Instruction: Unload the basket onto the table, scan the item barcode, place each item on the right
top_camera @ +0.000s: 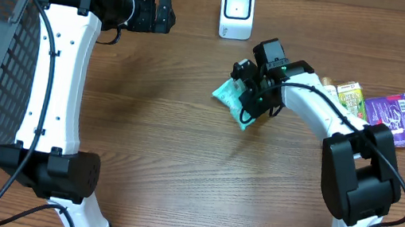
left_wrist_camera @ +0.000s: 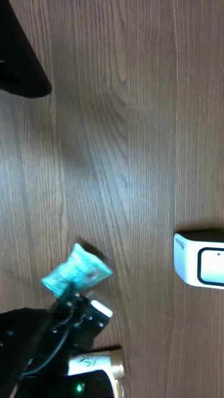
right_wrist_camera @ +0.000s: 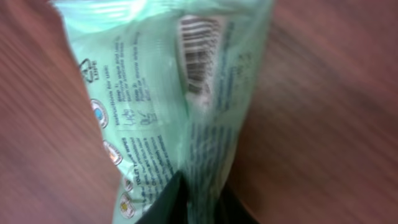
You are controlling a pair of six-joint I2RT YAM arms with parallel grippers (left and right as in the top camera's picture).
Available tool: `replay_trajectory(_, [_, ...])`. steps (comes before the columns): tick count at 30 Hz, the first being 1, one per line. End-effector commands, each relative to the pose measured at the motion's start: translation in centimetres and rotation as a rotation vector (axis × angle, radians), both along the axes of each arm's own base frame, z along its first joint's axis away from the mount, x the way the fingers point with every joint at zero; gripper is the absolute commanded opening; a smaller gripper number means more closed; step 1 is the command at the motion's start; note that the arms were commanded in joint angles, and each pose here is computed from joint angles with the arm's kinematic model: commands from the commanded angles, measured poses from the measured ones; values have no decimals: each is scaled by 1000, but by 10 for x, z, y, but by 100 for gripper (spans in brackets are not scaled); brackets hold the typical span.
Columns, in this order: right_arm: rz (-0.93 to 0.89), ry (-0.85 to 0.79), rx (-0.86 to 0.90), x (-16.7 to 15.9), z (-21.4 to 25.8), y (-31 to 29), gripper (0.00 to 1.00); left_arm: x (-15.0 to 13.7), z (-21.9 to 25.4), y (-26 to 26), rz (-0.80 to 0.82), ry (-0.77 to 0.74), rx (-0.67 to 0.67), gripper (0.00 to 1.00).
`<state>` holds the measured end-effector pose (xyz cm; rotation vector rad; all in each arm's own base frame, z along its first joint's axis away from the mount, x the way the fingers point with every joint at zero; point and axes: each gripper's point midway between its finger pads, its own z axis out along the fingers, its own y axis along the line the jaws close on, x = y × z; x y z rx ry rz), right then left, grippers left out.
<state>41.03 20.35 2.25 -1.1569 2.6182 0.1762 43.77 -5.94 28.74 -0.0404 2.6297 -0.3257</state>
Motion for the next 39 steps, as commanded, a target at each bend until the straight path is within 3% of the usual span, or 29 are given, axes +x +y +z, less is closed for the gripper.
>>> replay_trajectory(1, [76, -147, -132, 32, 10, -27, 37, 0, 5, -4, -22, -18, 2, 100])
replay_trajectory(5, [-30, -173, -86, 42, 19, -25, 53, 0, 5, -4, -21, -18, 2, 100])
replay_trajectory(6, [-128, -169, -50, 45, 25, -24, 62, 0, 5, -4, -22, -18, 2, 100])
replay_trajectory(7, [-237, -163, -10, 49, 33, -23, 81, 0, 5, -4, -22, -18, 2, 100])
replay_trajectory(8, [-346, -149, 28, 52, 42, -24, 86, 0, 5, -4, -21, -18, 2, 100])
replay_trajectory(11, [-649, -62, 129, 50, 67, -34, 91, 0, 5, -4, -22, -18, 2, 100])
replay_trajectory(15, [-850, 91, 252, 39, 82, -47, 96, 0, 5, -4, -22, -18, 2, 100])
replay_trajectory(21, [-1005, 401, 403, 11, 52, -52, 95, 0, 5, -4, -21, -18, 2, 100])
replay_trajectory(24, [-963, 511, 500, -7, 31, -37, 91, 0, 5, -4, -21, -18, 2, 100])
replay_trajectory(34, [-1049, 513, 640, -16, -19, -18, 80, 0, 5, -4, -21, -18, 2, 99])
replay_trajectory(39, [-1094, 462, 703, -22, -40, -10, 69, 0, 5, -4, -22, -18, 2, 100])
